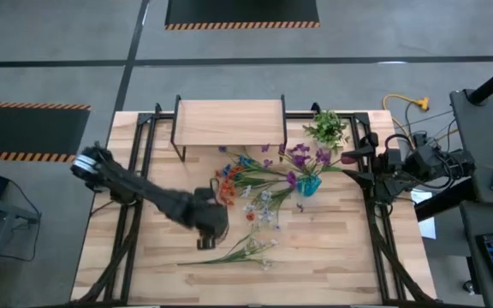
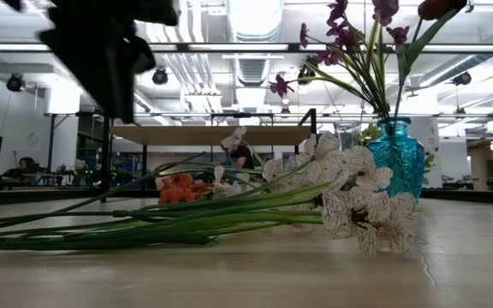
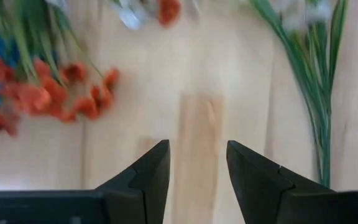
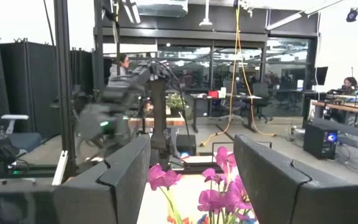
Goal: Pick and place flowers into a vace then onto a shelf
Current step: Put the bottom white flowers into the transparent flower vase
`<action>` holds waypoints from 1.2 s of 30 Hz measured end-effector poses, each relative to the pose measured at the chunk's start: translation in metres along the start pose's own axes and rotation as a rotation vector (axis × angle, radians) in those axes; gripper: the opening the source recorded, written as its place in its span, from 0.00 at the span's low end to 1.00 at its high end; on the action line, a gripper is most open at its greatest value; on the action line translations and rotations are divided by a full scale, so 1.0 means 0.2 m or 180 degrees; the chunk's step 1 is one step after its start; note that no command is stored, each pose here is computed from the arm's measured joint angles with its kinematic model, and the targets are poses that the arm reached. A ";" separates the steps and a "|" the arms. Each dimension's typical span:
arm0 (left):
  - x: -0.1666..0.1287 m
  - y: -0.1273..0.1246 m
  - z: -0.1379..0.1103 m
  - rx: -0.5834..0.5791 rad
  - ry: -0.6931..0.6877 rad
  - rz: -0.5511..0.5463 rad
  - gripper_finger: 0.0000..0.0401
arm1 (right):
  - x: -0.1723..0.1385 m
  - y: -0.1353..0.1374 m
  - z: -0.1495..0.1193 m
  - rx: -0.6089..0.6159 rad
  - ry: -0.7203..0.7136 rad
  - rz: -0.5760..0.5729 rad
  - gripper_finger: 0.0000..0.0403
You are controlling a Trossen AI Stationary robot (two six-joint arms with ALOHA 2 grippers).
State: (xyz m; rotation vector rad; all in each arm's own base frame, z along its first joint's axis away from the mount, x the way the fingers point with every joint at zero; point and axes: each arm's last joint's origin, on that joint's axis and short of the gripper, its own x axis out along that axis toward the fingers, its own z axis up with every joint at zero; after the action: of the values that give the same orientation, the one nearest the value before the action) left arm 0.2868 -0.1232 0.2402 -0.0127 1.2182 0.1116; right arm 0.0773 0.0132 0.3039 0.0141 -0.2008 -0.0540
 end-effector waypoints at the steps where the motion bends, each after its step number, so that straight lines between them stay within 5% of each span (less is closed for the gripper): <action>1: 0.00 -0.04 0.00 0.0001 0.0083 0.0036 0.36 | 0.00 0.00 0.00 0.0014 0.0000 0.0001 0.56; 16: 0.00 -0.51 0.06 -0.0080 0.0411 0.0237 0.36 | 0.00 0.00 0.01 0.0165 -0.0044 0.0011 0.56; 36: 0.30 -0.65 0.03 -0.0245 0.0812 0.0312 0.36 | 0.00 0.00 0.01 0.0190 -0.0076 0.0012 0.56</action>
State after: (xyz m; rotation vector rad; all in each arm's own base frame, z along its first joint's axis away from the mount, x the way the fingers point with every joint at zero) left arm 0.3243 -0.2472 0.1800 -0.0351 1.4690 0.2483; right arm 0.0764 0.0131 0.3062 0.0725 -0.2264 -0.0442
